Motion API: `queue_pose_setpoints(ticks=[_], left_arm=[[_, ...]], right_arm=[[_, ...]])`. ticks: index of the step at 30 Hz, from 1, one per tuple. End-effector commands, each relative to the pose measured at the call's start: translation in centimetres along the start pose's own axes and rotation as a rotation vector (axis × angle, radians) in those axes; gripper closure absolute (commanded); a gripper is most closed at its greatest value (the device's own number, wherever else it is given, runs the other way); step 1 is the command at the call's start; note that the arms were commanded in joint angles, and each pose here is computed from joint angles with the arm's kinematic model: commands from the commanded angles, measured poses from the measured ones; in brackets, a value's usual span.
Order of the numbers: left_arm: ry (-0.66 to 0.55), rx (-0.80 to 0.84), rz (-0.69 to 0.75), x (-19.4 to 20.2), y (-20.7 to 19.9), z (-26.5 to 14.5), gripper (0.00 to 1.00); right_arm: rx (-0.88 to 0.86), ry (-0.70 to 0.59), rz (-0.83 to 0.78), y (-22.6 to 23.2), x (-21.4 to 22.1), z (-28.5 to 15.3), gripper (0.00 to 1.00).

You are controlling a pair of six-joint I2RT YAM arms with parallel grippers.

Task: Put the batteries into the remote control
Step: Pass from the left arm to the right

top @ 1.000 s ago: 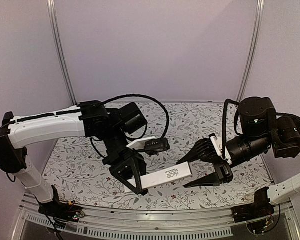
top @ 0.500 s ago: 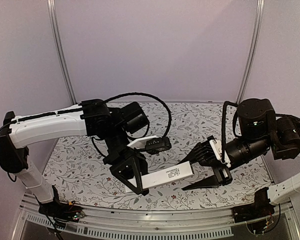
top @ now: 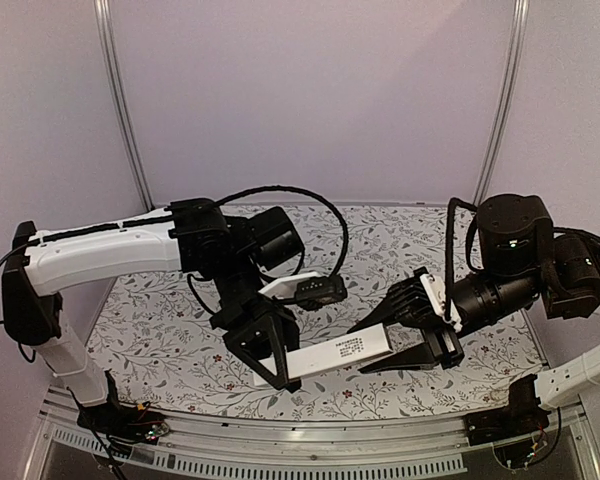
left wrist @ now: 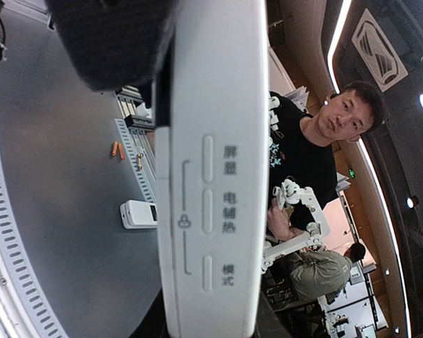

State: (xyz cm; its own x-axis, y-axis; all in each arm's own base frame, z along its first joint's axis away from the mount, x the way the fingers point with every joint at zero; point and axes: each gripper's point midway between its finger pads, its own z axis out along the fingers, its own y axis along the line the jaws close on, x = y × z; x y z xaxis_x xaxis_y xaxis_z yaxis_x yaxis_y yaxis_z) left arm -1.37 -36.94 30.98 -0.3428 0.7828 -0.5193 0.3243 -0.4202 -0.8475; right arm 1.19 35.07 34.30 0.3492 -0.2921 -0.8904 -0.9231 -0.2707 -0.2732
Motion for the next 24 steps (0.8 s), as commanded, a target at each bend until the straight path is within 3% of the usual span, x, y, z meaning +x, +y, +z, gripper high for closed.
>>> queue_pose_setpoints(ticks=[1, 5, 13, 14, 16, 18, 24], left_arm=[[0.005, 0.032, 0.02, -0.27, -0.73, 0.35, 0.93], [0.006, 0.029, 0.021, -0.27, -0.71, 0.35, 0.93], [0.005, 0.028, 0.021, -0.29, -0.61, 0.31, 0.93], [0.005, 0.029, 0.018, -0.29, -0.55, 0.31, 0.93], [0.003, 0.031, 0.015, -0.35, -0.52, 0.25, 0.93], [0.003, 0.031, 0.017, -0.4, -0.53, 0.24, 0.92], [0.003, 0.029, 0.018, -0.42, -0.57, 0.22, 0.92]], right_arm=[[-0.001, -0.053, -0.005, 0.1, -1.74, -0.61, 0.57], [-0.005, -0.058, -0.003, 0.18, -1.88, -0.61, 0.58], [-0.004, -0.057, 0.004, 0.16, -1.88, -0.58, 0.71], [-0.002, -0.061, 0.006, 0.12, -1.98, -0.63, 0.67], [-0.003, -0.068, 0.012, 0.15, -2.12, -0.74, 0.49], [0.001, -0.07, 0.014, 0.11, -2.18, -0.88, 0.47], [0.0, -0.069, 0.008, 0.18, -2.07, -0.8, 0.64]])
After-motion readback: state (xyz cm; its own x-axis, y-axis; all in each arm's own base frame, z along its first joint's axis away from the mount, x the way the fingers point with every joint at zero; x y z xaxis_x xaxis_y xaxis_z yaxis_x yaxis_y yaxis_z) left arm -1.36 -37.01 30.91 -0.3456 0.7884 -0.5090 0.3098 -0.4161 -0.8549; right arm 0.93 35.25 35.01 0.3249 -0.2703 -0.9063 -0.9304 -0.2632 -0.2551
